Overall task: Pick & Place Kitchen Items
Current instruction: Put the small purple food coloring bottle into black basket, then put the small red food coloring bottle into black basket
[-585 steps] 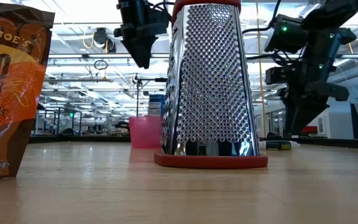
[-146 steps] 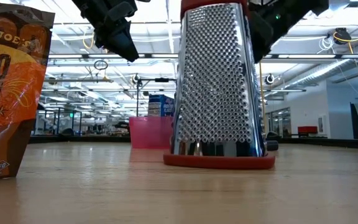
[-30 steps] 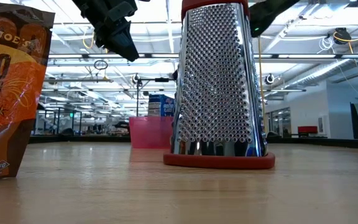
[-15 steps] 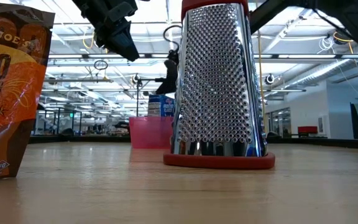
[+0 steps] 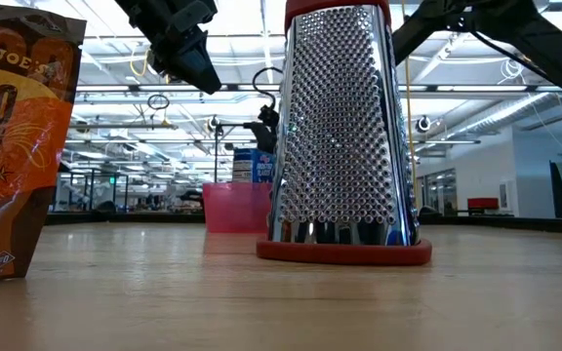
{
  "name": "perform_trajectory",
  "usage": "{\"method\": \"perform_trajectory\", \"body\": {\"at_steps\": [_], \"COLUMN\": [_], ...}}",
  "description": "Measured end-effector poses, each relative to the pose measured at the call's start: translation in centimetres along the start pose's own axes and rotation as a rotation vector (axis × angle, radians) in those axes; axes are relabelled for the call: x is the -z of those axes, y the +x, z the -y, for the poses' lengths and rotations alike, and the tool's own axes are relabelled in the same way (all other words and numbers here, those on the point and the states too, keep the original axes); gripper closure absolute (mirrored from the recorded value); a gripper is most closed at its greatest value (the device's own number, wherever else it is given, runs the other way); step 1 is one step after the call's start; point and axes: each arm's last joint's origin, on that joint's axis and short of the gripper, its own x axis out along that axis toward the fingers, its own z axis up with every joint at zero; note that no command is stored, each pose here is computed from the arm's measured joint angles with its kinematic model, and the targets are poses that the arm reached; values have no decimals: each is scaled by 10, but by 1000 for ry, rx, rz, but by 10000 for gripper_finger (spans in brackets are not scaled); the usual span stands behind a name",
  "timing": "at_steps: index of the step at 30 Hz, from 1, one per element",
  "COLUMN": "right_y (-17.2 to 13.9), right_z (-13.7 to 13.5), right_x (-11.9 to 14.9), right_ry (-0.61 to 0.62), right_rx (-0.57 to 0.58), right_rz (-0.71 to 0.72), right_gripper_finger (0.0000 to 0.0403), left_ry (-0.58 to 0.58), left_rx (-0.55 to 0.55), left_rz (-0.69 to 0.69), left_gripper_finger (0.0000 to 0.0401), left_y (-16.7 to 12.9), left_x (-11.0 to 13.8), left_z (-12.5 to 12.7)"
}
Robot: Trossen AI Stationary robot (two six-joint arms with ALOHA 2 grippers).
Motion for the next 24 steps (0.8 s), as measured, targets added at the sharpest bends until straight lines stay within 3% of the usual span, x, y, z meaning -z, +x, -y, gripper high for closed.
{"method": "perform_trajectory", "body": {"at_steps": [6, 16, 24], "right_y": [-1, 0, 0], "right_z": [2, 0, -3], "right_x": [-1, -2, -2], "right_ry": [-1, -5, -6], "right_rx": [62, 46, 39], "right_rz": [5, 11, 10], "right_gripper_finger": [357, 298, 287], "left_ry": [1, 1, -1], "left_rx": [0, 0, 0], "left_rz": [0, -1, -1], "left_gripper_finger": [251, 251, 251], "left_y": [0, 0, 0], "left_x": [0, 0, 0], "left_z": [0, 0, 0]}}
